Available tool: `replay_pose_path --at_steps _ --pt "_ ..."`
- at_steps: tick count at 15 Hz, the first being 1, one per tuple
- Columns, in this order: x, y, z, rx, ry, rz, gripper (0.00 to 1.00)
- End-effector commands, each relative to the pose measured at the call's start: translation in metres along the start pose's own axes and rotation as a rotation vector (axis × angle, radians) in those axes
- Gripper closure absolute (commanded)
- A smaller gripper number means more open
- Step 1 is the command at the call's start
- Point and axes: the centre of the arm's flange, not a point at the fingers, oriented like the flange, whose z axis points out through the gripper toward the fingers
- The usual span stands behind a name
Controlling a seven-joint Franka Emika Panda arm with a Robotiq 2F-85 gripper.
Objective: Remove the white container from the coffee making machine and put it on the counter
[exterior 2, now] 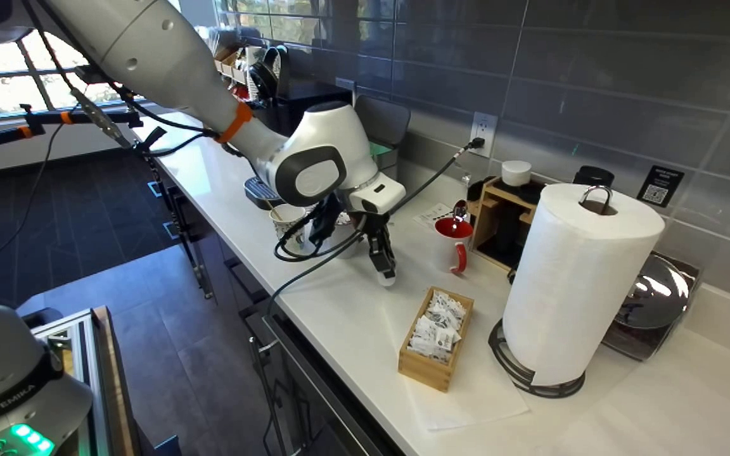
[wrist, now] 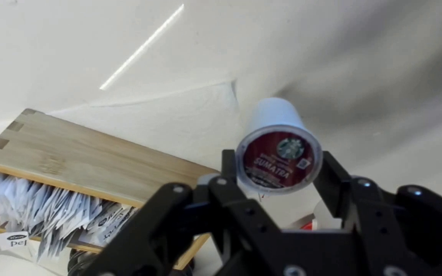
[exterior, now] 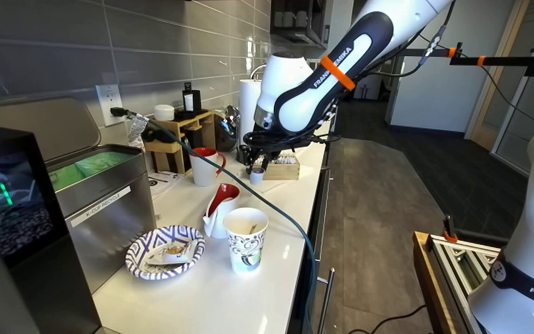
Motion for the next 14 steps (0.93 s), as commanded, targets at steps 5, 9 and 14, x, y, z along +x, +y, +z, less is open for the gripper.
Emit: replay_pose_path --at_steps 5,9,14 --pt "0.011 -0.016 0.045 -0.065 -0.034 -0.025 0.71" --pt "0.010 -0.020 0.055 -0.064 -0.045 -0.022 0.22" --pt "0.010 -0.014 0.028 -0.020 -0.050 0.026 0.00"
